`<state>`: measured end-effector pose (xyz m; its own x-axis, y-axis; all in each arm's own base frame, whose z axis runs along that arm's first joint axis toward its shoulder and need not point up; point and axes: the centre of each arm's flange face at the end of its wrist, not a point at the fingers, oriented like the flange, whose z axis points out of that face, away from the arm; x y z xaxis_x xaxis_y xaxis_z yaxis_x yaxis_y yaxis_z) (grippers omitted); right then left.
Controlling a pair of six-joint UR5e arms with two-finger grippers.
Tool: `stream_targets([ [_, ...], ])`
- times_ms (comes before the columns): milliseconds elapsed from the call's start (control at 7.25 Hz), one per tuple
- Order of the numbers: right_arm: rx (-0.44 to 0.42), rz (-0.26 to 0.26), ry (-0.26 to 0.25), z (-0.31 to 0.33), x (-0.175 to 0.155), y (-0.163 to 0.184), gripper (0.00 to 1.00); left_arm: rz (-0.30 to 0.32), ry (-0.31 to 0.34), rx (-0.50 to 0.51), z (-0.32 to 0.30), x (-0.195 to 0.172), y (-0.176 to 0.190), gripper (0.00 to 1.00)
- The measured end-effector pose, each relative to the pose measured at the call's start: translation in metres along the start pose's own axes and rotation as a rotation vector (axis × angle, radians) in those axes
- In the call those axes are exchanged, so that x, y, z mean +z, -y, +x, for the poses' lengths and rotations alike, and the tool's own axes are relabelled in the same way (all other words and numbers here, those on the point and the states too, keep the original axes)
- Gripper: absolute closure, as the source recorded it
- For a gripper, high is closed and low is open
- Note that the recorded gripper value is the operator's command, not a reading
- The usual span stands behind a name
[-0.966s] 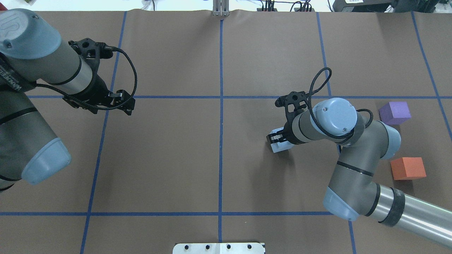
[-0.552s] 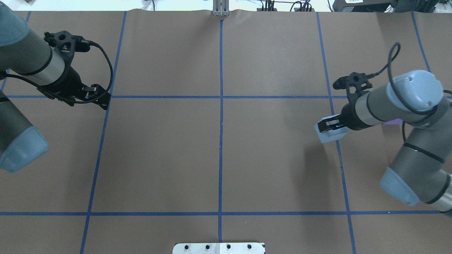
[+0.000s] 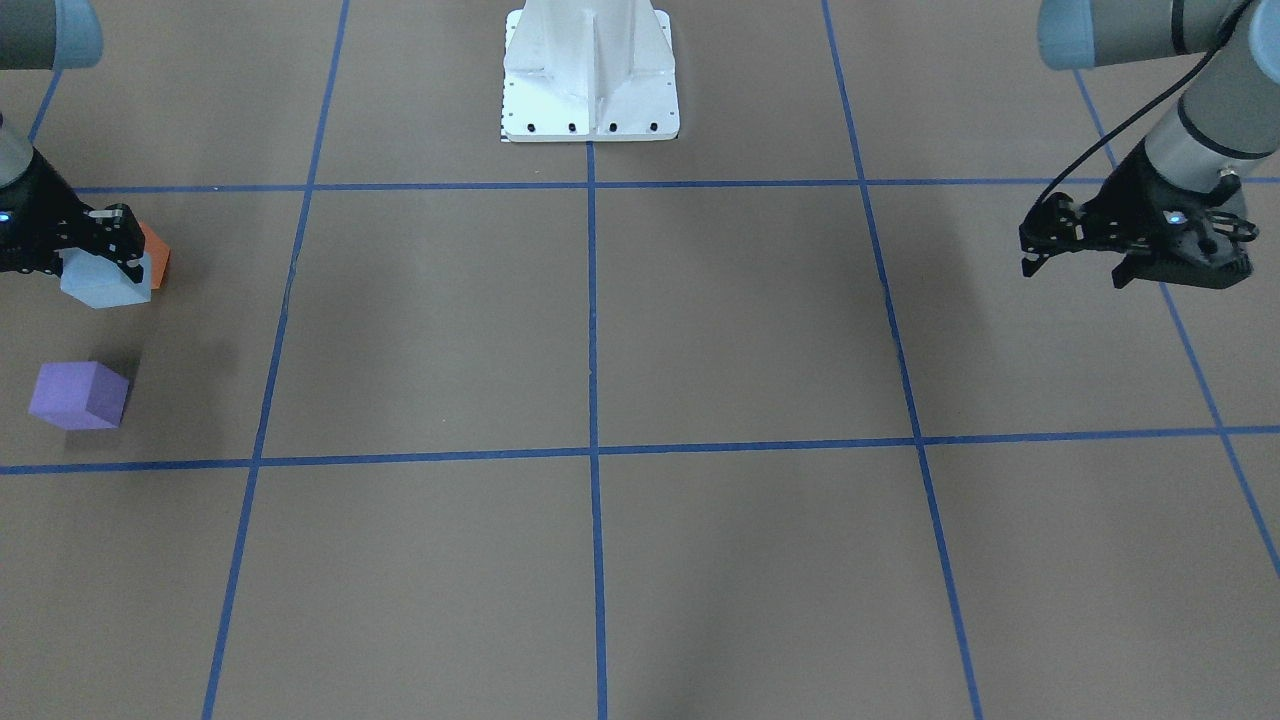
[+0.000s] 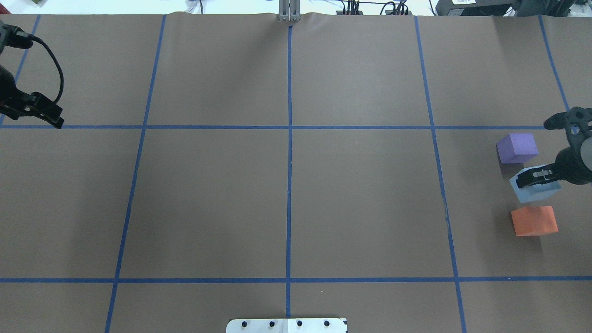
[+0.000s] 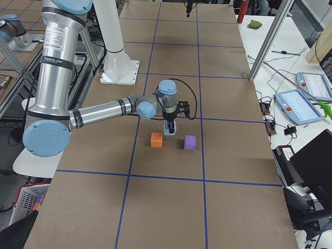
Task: Place blue block between orange and purple blocks
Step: 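Carry the light blue cube with the right gripper between purple and orange cubes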
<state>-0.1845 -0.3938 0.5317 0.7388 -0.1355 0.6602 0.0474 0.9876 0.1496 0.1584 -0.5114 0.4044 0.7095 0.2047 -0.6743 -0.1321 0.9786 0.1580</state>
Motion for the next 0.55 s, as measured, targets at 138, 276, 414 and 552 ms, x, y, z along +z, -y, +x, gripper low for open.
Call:
stream_targets([
  [138,0.024,-0.005,-0.012,0.015,0.004,-0.004,1.00,-0.009,0.003,0.015,-0.031,0.000,-0.001,0.00],
  [276,0.040,-0.005,-0.018,0.020,0.009,0.000,1.00,-0.016,-0.003,0.026,-0.051,0.000,-0.001,0.00],
  [414,0.060,-0.002,-0.018,0.019,0.015,0.010,1.00,-0.020,-0.006,0.030,-0.059,0.000,-0.003,0.00],
  [552,0.084,-0.002,-0.018,0.017,0.022,0.020,1.00,-0.019,-0.008,0.032,-0.062,-0.001,-0.004,0.00],
])
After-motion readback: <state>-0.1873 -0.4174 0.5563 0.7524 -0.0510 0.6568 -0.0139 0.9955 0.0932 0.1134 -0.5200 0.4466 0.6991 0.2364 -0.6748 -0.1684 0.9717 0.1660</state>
